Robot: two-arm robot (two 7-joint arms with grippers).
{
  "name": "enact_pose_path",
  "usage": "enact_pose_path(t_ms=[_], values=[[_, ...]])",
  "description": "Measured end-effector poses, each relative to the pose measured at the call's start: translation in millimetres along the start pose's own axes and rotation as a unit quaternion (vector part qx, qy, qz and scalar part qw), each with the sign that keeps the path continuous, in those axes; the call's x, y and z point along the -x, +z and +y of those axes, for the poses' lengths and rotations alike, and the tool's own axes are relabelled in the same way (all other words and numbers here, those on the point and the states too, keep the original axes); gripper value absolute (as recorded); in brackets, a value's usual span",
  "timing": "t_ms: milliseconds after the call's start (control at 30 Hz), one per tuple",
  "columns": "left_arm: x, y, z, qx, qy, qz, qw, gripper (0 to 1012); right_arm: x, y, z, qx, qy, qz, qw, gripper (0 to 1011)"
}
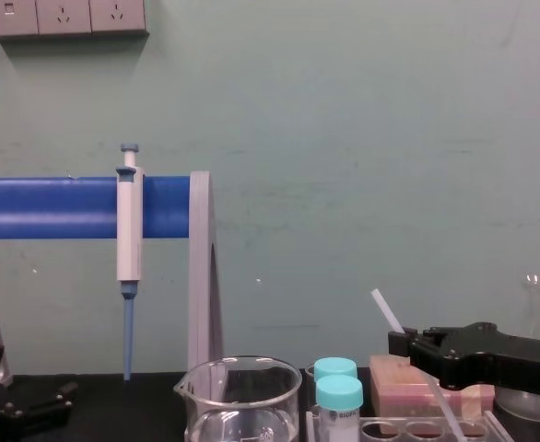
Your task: Pick up the stirring rod with one hand, then place it down.
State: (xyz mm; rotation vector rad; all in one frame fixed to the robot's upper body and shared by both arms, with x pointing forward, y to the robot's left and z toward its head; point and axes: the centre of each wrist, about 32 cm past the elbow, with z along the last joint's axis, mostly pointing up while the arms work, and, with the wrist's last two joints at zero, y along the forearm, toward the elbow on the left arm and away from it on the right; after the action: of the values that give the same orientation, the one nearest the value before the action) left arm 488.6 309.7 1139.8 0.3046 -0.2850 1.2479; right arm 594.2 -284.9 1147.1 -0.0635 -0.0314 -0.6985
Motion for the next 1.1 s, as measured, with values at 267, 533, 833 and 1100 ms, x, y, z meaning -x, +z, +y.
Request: enact_pose_path(t_ms=[267,533,833,1100], values=[[0.0,0.0,0,0.0,0.0,0.0,1.0,1000,2.4,1.9,-1.3,-0.004,-0.003,-0.004,1.0,67],[0.0,0.0,0,0.0,0.0,0.0,1.0,1000,11.2,16.3,-8.2,-0.036,-0.02,-0.024,0.9989,67],[0.0,0.0,0,0.0,0.0,0.0,1.0,1000,24.1,32.7,-14.8,-0.085,-0.047,-0.049,0.9941,67],[0.0,0.0,0,0.0,0.0,0.0,1.0,1000,36.2,31.4,-16.7,-0.116,-0.08,-0.12,0.9828,67]])
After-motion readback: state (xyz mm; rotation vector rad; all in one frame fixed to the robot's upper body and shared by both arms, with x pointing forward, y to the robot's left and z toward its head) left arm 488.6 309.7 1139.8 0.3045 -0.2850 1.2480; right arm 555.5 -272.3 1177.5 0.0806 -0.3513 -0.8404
